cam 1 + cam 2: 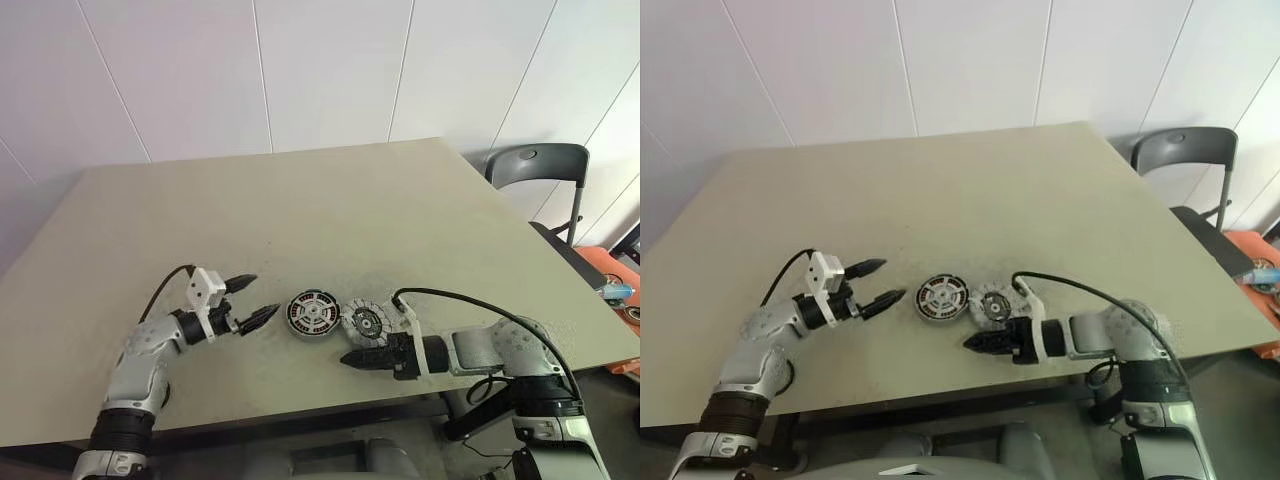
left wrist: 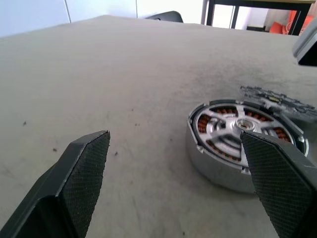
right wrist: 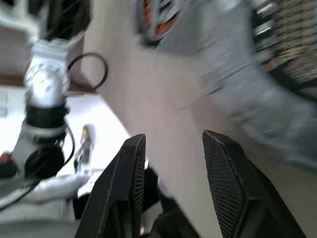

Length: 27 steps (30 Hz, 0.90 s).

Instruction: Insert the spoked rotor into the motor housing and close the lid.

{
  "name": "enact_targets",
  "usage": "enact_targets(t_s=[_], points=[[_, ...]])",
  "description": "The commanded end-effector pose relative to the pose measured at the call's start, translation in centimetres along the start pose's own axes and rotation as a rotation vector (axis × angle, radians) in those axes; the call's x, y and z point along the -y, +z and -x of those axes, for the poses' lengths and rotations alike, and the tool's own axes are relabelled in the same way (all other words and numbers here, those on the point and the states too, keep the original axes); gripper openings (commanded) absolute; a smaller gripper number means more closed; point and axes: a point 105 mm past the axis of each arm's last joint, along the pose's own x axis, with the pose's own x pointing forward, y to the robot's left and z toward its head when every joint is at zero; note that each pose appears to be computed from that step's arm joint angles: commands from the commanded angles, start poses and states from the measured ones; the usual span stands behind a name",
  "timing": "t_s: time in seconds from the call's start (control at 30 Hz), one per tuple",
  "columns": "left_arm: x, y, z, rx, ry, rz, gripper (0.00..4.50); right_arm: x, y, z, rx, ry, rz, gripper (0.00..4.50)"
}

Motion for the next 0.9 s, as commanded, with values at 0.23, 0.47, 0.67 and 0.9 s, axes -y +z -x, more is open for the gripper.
enact_targets(t_s=[0.23, 0.47, 0.67, 0.9], points=[[0.0, 4.5, -0.4, 0.03, -0.022, -0.027, 4.5, -0.5, 5.3, 2.1, 0.236, -0.057, -0.032, 1.91], [-0.5, 5.6, -0.7, 0.023, -0.022, -0.03, 4.5, -1.5, 6.9, 0.9, 0.312, 0.013, -0.095, 1.91], [-1.0, 5.6, -0.4, 0.011, -0.011, -0.035, 4.5, -2.0, 5.3, -0.2, 0.25, 0.058, -0.089, 1.91], [-0.7, 4.3, -0.1, 0.004, -0.012, -0.029, 4.5, -3.6, 4.0, 0.6, 0.144, 0.161, -0.047, 1.91]])
